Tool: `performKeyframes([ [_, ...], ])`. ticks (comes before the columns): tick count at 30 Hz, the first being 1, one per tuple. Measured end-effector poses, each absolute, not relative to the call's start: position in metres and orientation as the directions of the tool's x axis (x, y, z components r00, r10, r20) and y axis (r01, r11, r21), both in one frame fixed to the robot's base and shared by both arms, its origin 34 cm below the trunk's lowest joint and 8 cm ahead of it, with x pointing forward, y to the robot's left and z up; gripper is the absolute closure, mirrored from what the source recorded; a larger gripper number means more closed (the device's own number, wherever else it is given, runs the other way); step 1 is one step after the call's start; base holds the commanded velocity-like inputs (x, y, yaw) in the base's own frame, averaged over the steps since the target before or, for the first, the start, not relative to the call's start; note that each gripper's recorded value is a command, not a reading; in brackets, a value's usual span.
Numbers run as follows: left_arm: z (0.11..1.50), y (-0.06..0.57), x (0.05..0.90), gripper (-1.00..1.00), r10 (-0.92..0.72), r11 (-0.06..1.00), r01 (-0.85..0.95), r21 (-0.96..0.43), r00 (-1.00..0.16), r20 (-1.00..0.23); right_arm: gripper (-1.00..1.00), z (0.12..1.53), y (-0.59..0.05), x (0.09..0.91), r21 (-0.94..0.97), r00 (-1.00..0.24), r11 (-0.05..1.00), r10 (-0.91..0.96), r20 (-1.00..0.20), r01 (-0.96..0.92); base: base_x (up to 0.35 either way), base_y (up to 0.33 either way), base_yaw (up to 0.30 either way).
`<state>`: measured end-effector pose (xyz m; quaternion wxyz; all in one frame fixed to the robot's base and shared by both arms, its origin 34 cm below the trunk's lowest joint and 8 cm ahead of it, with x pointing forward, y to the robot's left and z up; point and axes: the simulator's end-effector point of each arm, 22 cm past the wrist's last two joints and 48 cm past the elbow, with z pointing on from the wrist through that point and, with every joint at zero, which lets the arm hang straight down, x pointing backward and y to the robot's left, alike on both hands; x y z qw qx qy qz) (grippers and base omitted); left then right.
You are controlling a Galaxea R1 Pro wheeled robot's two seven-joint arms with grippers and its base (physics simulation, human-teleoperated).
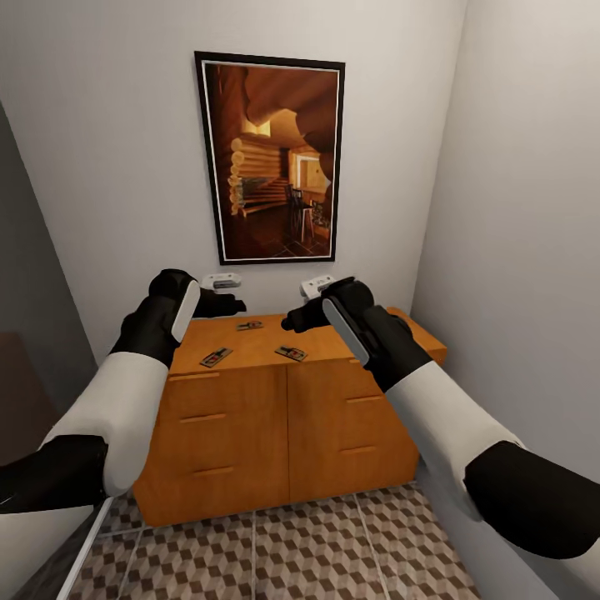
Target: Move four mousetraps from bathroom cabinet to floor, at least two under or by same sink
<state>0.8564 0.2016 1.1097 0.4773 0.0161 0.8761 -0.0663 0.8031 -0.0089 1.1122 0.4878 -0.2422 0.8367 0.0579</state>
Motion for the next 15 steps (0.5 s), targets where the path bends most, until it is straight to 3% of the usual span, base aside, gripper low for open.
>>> performKeyframes([
  [15,1.109,0.200,0.856,-1.00,-0.034,0.991,0.093,-0.100,-0.545,-0.838,-1.00,1.083,-0.016,0.804,-0.059,-0.492,0.882,-0.315,-0.812,-0.467,0.023,0.000,0.000],
])
